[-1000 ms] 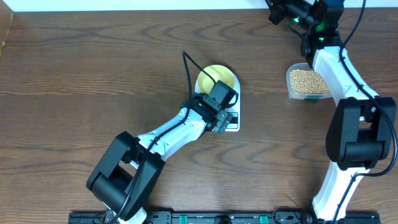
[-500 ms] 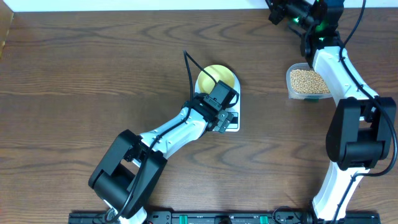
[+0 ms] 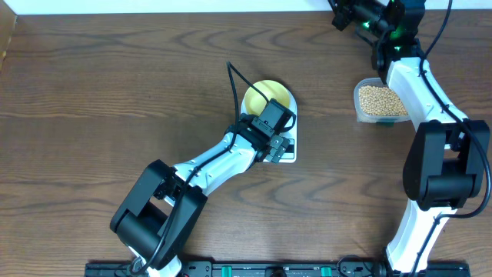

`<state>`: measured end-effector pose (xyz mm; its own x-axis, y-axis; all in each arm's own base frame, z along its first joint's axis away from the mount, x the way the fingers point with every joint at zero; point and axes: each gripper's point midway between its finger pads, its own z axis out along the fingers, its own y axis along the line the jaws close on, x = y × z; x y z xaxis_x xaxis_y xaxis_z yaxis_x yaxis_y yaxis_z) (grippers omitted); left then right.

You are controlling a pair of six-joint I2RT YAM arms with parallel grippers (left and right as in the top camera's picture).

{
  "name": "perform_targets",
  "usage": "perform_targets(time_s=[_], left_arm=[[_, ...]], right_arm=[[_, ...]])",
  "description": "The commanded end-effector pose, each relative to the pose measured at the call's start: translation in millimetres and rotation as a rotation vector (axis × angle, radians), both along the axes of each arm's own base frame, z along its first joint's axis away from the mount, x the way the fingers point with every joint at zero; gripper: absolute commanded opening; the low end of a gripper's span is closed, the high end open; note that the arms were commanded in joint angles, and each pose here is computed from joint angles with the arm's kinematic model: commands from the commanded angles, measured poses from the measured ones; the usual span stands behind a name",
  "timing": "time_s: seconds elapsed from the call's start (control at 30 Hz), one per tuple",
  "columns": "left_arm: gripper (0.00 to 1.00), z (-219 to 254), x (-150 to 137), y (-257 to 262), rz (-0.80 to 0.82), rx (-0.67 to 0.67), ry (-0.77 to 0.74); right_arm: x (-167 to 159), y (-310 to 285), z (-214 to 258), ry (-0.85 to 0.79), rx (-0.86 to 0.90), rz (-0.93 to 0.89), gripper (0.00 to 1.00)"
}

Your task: Scoop item into bowl and weigh 50g on scale

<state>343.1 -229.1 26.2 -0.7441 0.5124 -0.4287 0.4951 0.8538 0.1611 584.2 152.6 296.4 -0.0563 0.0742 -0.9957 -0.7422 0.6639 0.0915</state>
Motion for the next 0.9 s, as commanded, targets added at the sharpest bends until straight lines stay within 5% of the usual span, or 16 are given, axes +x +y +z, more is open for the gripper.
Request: perform_targets(time_s=[0.0,0.47,0.87], left_arm=[[0.96,6.3,1.6,0.9,0.001,-0.002,-0.009],[0.96,45.8,-6.4,7.3,0.015,-0.036,-0.041],[0.96,80.8,-7.1,7.7,0.216,-0.204,-0.073]], right_arm=[[4.6,-5.7,5.6,-0.026,-0.009,-0.018,0.01],[5.4,-8.8,5.5,-0.036,-0.019,-0.024,0.01],[6.8,-14.1,-4.1,0.012,-0.022,-0.033,0.01]])
